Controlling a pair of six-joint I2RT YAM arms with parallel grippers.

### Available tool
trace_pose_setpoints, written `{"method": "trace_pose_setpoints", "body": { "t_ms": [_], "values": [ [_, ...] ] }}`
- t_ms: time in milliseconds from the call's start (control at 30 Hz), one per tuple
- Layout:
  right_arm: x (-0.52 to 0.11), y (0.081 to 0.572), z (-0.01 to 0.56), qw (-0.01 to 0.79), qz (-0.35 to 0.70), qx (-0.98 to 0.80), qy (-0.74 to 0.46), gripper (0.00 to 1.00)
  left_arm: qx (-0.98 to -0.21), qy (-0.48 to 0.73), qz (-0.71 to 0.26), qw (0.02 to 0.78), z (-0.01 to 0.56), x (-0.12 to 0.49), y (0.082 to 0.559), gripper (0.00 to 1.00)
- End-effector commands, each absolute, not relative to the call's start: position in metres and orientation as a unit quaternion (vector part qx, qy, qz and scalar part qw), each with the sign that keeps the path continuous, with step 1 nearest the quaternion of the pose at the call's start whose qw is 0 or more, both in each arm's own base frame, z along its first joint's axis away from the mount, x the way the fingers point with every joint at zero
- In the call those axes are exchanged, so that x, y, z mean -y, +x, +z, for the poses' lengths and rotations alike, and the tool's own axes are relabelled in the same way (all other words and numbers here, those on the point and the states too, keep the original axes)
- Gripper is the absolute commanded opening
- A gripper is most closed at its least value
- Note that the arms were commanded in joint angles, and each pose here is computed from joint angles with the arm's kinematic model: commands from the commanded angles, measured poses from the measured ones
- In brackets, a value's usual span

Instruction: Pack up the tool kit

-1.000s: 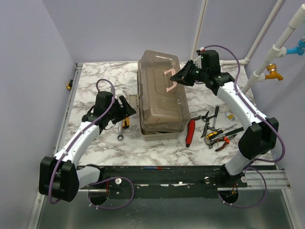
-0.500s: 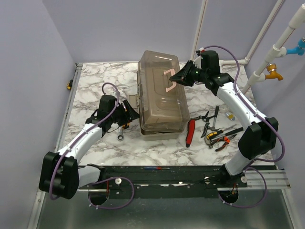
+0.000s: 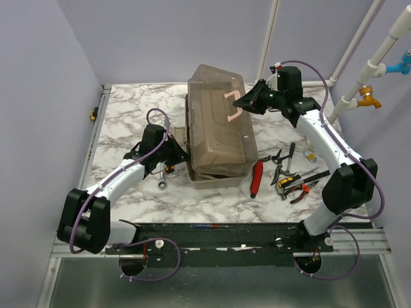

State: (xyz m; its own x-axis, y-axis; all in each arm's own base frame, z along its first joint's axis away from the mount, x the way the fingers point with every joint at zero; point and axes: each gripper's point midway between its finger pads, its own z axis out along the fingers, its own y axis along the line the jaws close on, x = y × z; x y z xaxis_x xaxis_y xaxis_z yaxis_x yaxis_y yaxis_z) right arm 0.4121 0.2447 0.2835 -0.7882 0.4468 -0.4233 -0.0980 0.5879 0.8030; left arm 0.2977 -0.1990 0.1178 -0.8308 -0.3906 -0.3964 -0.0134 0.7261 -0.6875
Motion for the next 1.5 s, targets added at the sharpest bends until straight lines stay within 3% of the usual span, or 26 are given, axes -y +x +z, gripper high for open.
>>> {"method": "trace_pose_setpoints", "body": {
  "t_ms": [0, 400, 600, 800, 833, 967, 1033, 1367, 1467],
  "values": [
    [-0.211, 0.416, 0.335, 0.376, 0.472, -0.793, 0.089, 0.01, -0.890, -0.139, -0.314, 0.298, 0.113, 0.181, 0.299, 0.00],
    [-0.102, 0.416, 0.245, 0.363, 0.399, -0.820, 0.192, 0.01, -0.879, -0.195, -0.252, 0.353, 0.123, 0.135, 0.305, 0.00],
    [-0.090, 0.423, 0.205, 0.351, 0.365, -0.836, 0.211, 0.01, -0.874, -0.223, -0.245, 0.354, 0.123, 0.112, 0.313, 0.00],
    [-0.102, 0.443, 0.208, 0.347, 0.391, -0.829, 0.198, 0.01, -0.863, -0.240, -0.257, 0.362, 0.131, 0.103, 0.330, 0.00],
    [-0.108, 0.447, 0.212, 0.348, 0.393, -0.829, 0.192, 0.03, -0.863, -0.241, -0.257, 0.363, 0.133, 0.102, 0.333, 0.00],
    [-0.136, 0.453, 0.222, 0.351, 0.386, -0.837, 0.163, 0.41, -0.860, -0.253, -0.256, 0.362, 0.136, 0.098, 0.346, 0.00],
    [-0.134, 0.456, 0.230, 0.363, 0.375, -0.837, 0.165, 0.54, -0.856, -0.262, -0.259, 0.363, 0.138, 0.093, 0.351, 0.00],
    [-0.089, 0.461, 0.291, 0.450, 0.259, -0.834, 0.188, 0.88, -0.845, -0.279, -0.259, 0.376, 0.144, 0.082, 0.360, 0.00],
    [-0.092, 0.456, 0.314, 0.465, 0.270, -0.824, 0.177, 0.90, -0.843, -0.281, -0.268, 0.373, 0.142, 0.085, 0.358, 0.00]
  ]
}}
